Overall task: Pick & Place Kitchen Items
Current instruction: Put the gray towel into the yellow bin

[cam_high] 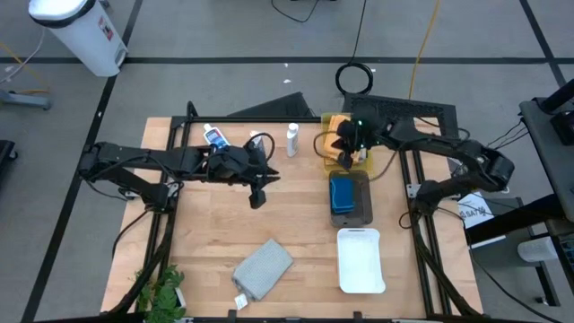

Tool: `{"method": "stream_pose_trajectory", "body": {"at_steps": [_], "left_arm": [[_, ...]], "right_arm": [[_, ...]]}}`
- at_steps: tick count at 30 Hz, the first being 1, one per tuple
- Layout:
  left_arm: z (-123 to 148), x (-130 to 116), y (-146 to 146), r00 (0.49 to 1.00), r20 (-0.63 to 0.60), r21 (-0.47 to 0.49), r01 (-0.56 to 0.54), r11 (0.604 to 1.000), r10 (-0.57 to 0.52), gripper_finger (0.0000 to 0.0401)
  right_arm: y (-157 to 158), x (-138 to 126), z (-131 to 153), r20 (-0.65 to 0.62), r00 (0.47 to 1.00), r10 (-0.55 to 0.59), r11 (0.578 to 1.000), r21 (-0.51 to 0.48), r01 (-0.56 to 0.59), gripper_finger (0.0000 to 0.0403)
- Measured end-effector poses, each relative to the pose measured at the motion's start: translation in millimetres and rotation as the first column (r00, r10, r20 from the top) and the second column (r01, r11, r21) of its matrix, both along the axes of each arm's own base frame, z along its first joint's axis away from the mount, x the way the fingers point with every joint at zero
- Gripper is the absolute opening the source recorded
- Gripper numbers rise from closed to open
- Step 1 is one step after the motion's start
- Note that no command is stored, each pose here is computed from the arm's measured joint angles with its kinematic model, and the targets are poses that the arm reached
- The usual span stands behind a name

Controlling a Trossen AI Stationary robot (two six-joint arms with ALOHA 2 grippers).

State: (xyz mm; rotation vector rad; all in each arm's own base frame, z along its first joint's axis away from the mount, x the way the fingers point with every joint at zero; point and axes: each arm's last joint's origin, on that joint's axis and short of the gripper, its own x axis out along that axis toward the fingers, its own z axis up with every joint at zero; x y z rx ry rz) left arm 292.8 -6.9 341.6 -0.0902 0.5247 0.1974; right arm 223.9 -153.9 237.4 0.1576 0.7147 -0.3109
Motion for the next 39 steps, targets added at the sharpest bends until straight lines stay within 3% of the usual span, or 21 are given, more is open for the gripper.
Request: {"method": "stream_pose_trajectory", "body": {"at_steps": [6, 12, 16, 19, 24, 26, 30, 34, 39], "left_arm": [[-22, 6, -18, 0.974, -0.076, -0.122, 0.205, 0.971, -0.215, 0.0072], [-68, 10, -51, 0.914, -0.225, -0.123, 0.317, 0.94, -0.337, 0.0072], [-107, 13, -76, 0.822, -0.342, -0.131, 0.438, 0.889, -0.455, 0.0072], [-135, 15, -94, 0.722, -0.417, -0.192, 0.525, 0.829, -0.553, 0.0072], [-173, 25, -118, 0.572, -0.41, -0.315, 0.643, 0.699, -0.711, 0.0072], [-187, 29, -121, 0.542, -0.42, -0.339, 0.65, 0.68, -0.728, 0.0072], [-209, 36, -117, 0.531, -0.445, -0.363, 0.629, 0.687, -0.721, 0.0072], [-211, 39, -108, 0.541, -0.448, -0.396, 0.594, 0.7, -0.712, 0.0072], [-204, 38, -94, 0.615, -0.515, -0.344, 0.491, 0.801, -0.598, 0.0072]], "right_arm": [[54, 4, 29, 0.12, 0.978, 0.171, 0.985, -0.059, -0.164, 0.0], [102, -11, 29, 0.214, 0.935, 0.283, 0.959, -0.082, -0.272, 0.0], [123, -21, 20, 0.278, 0.918, 0.284, 0.955, -0.166, -0.245, 0.0], [131, -27, 19, 0.321, 0.904, 0.283, 0.947, -0.245, -0.209, 0.0], [136, -34, 27, 0.365, 0.892, 0.267, 0.944, -0.287, -0.165, 0.0], [136, -35, 29, 0.374, 0.889, 0.264, 0.944, -0.29, -0.158, 0.0], [136, -36, 29, 0.375, 0.889, 0.263, 0.944, -0.289, -0.157, 0.0], [136, -36, 28, 0.372, 0.89, 0.263, 0.944, -0.289, -0.158, 0.0], [136, -36, 28, 0.367, 0.892, 0.265, 0.942, -0.296, -0.158, 0.0]]}}
